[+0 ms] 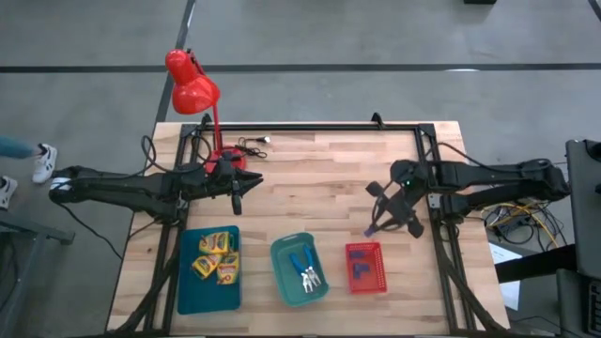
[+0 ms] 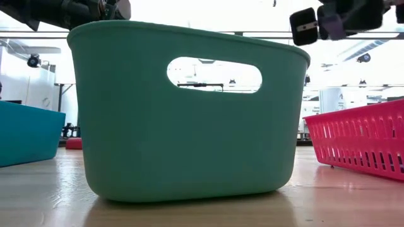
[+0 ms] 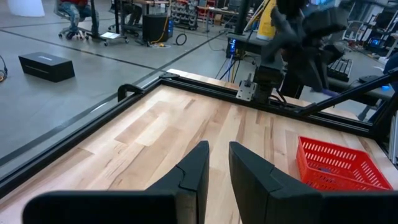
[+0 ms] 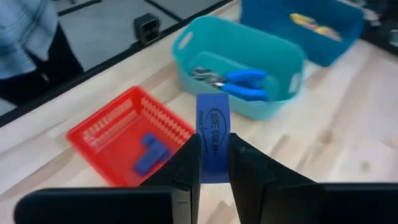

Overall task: Pick & Place School Supplies
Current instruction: Put the purple eraser into the red bin

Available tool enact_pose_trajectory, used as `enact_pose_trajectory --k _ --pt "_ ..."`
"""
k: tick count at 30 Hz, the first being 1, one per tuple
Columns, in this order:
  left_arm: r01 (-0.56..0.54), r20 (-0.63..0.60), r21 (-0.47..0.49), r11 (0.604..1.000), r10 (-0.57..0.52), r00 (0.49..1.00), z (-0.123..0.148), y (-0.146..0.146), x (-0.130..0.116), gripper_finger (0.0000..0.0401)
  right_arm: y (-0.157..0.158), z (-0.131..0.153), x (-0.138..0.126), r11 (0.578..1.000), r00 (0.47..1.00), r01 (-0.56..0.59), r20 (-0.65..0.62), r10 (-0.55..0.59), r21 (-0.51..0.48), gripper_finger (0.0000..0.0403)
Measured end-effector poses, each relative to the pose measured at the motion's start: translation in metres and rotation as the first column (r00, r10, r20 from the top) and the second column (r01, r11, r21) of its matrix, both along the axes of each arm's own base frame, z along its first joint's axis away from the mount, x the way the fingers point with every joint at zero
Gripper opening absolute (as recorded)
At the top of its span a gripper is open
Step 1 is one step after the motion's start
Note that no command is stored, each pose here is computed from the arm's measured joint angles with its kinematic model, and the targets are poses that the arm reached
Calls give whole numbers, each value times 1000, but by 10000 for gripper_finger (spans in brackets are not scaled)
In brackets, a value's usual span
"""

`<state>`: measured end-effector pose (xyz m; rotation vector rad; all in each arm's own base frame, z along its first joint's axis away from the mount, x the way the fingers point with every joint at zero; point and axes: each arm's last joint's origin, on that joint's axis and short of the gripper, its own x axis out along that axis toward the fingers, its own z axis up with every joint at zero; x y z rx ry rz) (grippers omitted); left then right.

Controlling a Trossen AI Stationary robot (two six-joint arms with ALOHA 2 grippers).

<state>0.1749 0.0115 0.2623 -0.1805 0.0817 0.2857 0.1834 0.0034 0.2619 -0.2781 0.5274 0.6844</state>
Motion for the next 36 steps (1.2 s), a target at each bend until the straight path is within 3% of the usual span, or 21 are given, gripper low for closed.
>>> enact_pose_trajectory --k 15,21,36 --pt "0 0 0 1000 0 1000 0 0 0 67 46 -64 5 985 985 -151 -75 156 79 59" --pt "0 0 0 1000 0 1000 0 0 0 67 61 -93 12 989 987 -148 -62 149 7 59" --pt "0 -2 0 1000 0 1000 0 0 0 67 84 -128 43 991 949 -136 -287 129 -6 66"
